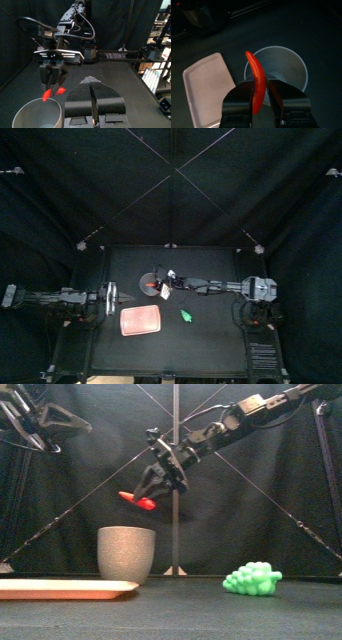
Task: Pick the red chile then place it in the grey bowl
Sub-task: Drop red chile in the grey bowl and return to neutral
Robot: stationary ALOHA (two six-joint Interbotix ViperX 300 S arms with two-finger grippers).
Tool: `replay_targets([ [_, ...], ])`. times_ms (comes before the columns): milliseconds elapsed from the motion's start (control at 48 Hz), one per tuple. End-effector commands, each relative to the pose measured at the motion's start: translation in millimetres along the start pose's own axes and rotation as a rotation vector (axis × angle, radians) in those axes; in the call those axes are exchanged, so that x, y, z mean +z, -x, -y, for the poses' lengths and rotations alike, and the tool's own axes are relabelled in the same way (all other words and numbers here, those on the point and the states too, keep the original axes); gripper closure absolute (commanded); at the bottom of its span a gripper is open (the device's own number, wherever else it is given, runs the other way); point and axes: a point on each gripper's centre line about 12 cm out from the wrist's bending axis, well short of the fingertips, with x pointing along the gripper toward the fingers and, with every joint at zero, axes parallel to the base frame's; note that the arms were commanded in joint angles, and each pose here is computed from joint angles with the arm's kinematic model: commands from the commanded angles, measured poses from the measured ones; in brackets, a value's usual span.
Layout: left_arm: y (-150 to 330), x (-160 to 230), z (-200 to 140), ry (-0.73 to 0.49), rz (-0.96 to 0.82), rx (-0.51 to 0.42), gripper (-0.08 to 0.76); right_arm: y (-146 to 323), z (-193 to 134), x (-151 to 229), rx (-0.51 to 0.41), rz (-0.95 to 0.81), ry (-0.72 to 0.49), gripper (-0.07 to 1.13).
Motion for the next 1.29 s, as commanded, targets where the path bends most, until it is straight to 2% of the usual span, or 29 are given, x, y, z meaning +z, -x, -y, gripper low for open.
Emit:
replay_targets([
  [21, -1, 5, 0, 0.000, 0.014, 0.000, 0.700, -8, 7, 22, -0.011, 0.035, -0.002, 0.46],
  [271, -1, 5, 0, -0.003, 0.014, 0.001, 0.700, -17, 23, 16, -0.041, -0.016, -0.019, 0.22],
  [500, -1, 5, 0, -0.003, 0.014, 0.001, 0.700, 22, 17, 44, -0.033, 0.101, 0.022, 0.21],
  [729, -1, 5, 0, -0.003, 0.015, 0.001, 0.700, 110, -15, 54, 0.040, 0.299, 0.080, 0.21],
  [896, 1, 6, 0, -0.005, 0.021, 0.001, 0.698, 166, -44, 25, 0.133, 0.385, 0.131, 0.21],
  [1083, 3, 5, -1, -0.002, 0.026, 0.003, 0.698, 223, -60, -16, 0.221, 0.454, 0.221, 0.21],
  [1292, 5, 4, -2, -0.003, 0.028, 0.010, 0.698, 273, -52, -59, 0.265, 0.520, 0.266, 0.21],
])
